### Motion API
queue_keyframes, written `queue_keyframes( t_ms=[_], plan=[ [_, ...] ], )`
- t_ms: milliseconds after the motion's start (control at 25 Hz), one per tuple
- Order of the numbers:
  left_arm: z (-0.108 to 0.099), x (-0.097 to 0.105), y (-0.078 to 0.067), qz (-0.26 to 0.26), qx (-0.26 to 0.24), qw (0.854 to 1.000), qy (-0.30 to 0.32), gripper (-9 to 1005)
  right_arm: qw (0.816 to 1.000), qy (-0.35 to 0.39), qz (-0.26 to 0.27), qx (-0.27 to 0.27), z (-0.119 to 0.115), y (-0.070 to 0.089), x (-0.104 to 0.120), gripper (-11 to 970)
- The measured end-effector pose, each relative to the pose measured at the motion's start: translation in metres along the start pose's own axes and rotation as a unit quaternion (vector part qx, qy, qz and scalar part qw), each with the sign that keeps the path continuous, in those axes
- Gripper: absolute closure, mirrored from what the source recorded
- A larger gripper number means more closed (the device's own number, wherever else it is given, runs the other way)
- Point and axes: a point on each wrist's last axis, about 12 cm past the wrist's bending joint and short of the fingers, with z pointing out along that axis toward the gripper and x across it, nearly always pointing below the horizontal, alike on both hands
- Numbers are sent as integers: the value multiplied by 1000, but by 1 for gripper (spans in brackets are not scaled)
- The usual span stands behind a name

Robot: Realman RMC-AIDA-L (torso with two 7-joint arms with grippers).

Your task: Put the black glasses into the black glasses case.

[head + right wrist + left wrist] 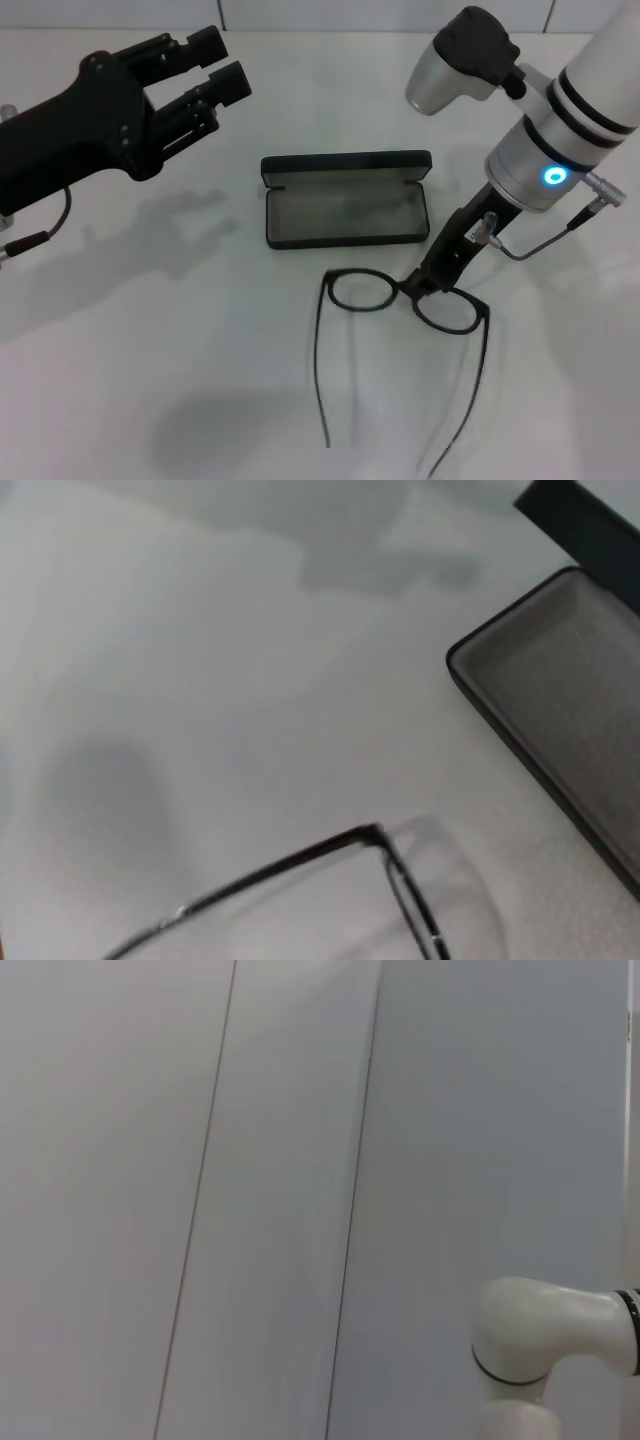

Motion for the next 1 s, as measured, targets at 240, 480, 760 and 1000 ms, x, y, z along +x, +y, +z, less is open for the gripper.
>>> queue_keyframes(
  t_ms=[240, 480, 760, 1000],
  plan=[
    [-6, -2, 0, 2, -7, 1000, -6, 566, 999, -42, -32, 13, -8, 4, 8, 930],
    [-22, -1, -6, -14, 15, 999, -37, 570, 976, -209, -51, -9, -37, 3, 34, 930],
    [-1, 5, -17, -30, 144, 986, -72, 609, 914, -402, -58, -23, -71, -3, 86, 930],
    [38, 16, -30, -40, 243, 967, -57, 821, 893, -444, -78, -23, -72, -3, 92, 929]
  ],
)
